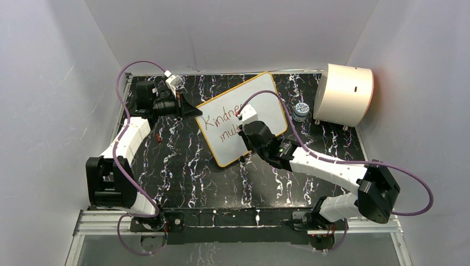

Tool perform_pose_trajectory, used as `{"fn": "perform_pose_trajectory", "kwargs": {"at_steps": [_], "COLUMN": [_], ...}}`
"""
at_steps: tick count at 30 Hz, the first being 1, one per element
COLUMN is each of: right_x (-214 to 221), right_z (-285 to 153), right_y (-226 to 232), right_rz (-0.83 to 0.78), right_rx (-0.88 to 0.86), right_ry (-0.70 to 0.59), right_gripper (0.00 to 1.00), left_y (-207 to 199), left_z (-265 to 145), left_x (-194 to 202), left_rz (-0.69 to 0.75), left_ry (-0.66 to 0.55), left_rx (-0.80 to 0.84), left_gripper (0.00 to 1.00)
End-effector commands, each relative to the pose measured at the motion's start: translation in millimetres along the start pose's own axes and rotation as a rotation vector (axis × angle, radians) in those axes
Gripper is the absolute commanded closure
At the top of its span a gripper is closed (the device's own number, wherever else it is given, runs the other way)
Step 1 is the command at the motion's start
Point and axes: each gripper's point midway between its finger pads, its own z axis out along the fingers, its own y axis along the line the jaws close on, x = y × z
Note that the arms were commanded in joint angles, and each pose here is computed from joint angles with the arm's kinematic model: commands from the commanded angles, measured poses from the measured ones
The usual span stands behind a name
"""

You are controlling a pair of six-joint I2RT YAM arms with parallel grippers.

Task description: Write a sentence on the whiteboard

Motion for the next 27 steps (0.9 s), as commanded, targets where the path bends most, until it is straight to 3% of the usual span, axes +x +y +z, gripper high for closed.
{"fn": "perform_pose_trajectory", "kwargs": {"at_steps": [1, 13, 27], "right_x": [-34, -43, -27], "right_z": [-10, -3, 10], "right_y": [-9, -8, -10], "right_rz": [0.067, 0.073, 0.068], "right_rx": [0.017, 0.016, 0.028], "right_ry": [-0.124, -0.151, -0.089], "right_gripper": [1.00, 1.00, 1.00], "left_y": [6, 5, 5], "left_z": [14, 14, 14], "left_x": [53, 52, 52], "left_rz": [-0.077, -0.073, -0.074], "left_ry": [0.140, 0.137, 0.137], "left_rx": [-0.020, -0.018, -0.017], "left_gripper": [1.00, 1.00, 1.00]}}
